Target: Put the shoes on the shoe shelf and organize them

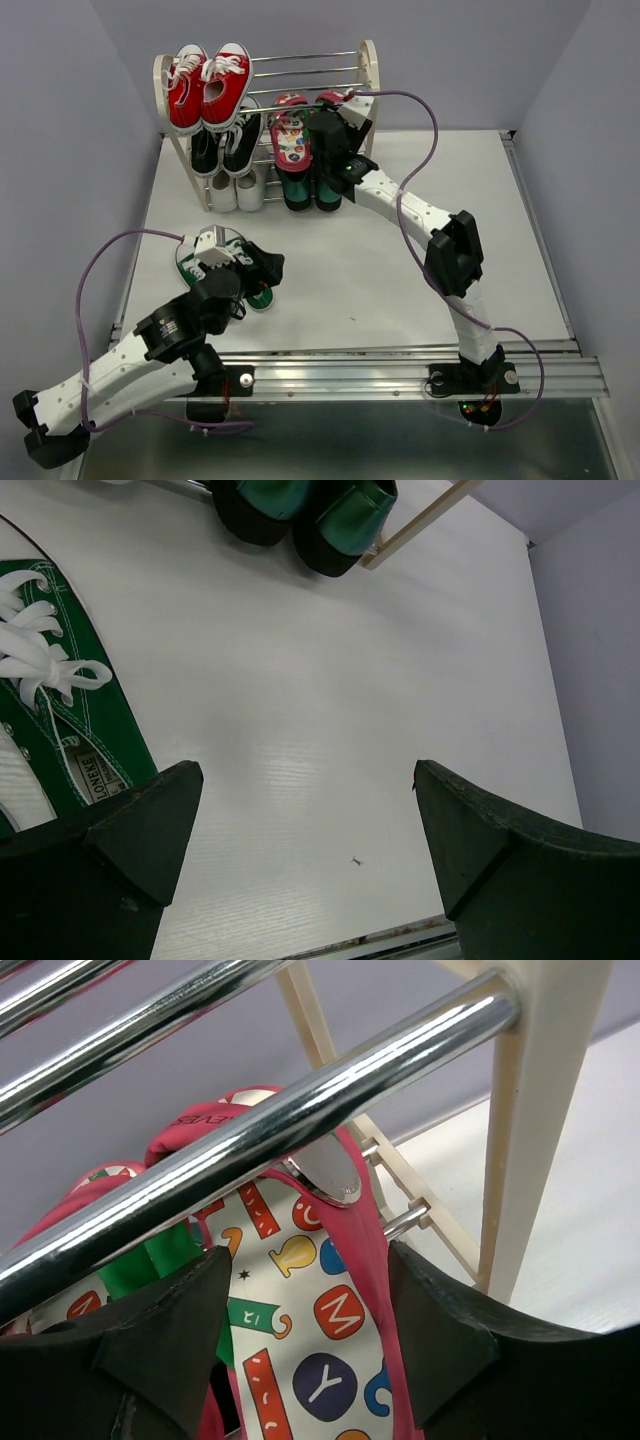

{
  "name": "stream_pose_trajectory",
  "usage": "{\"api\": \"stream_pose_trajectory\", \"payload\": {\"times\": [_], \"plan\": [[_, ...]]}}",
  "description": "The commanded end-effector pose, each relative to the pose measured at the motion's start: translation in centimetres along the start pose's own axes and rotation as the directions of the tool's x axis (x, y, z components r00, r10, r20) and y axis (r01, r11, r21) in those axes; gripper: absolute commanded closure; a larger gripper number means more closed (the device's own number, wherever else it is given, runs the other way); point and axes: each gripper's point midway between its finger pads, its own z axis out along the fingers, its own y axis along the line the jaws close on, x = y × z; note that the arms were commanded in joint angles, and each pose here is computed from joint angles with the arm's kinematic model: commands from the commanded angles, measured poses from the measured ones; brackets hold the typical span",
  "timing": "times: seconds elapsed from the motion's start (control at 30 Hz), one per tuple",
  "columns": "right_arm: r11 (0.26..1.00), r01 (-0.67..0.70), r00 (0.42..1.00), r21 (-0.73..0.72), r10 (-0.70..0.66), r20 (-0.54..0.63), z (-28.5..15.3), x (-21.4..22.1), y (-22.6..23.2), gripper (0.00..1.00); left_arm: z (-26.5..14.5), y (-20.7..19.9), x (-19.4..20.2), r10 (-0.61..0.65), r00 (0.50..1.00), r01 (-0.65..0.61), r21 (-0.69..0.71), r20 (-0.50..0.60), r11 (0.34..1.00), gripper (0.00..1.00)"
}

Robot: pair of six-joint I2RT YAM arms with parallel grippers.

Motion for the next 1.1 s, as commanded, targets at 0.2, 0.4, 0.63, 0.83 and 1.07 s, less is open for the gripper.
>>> {"api": "stream_pose_trajectory", "payload": {"times": [0.2,0.4,0.63,0.83,1.07], "plan": [[0.986,-0.139,0.990,-0.094,0.140,0.005,-0.8,-3.1,1.0,0.21,0.1,0.1,-0.3,-0.005,1.000,0.005,-0.012,0.021,1.000,0.01],[0.970,-0.103,0.993,-0.220,0.089,-0.073,-2.9,-3.3,1.1,0.12,0.0,0.2,-0.3,-0.018,1.000,0.018,-0.017,0.015,1.000,0.01],[0.942,0.001,0.985,-0.336,-0.059,-0.162,-5.7,-2.9,0.0,0.00,-0.5,1.5,0.1,-0.072,0.997,0.070,-0.104,-0.015,0.992,0.01],[0.874,0.061,0.941,-0.482,-0.211,-0.264,-11.1,-0.5,-1.8,0.00,-1.5,3.7,0.8,-0.217,0.976,0.205,-0.241,-0.023,0.949,0.01],[0.668,0.044,0.797,-0.743,-0.472,-0.377,-22.7,8.5,-3.7,0.00,-3.6,7.0,1.0,-0.283,0.959,0.264,-0.376,0.003,0.888,0.01]]}}
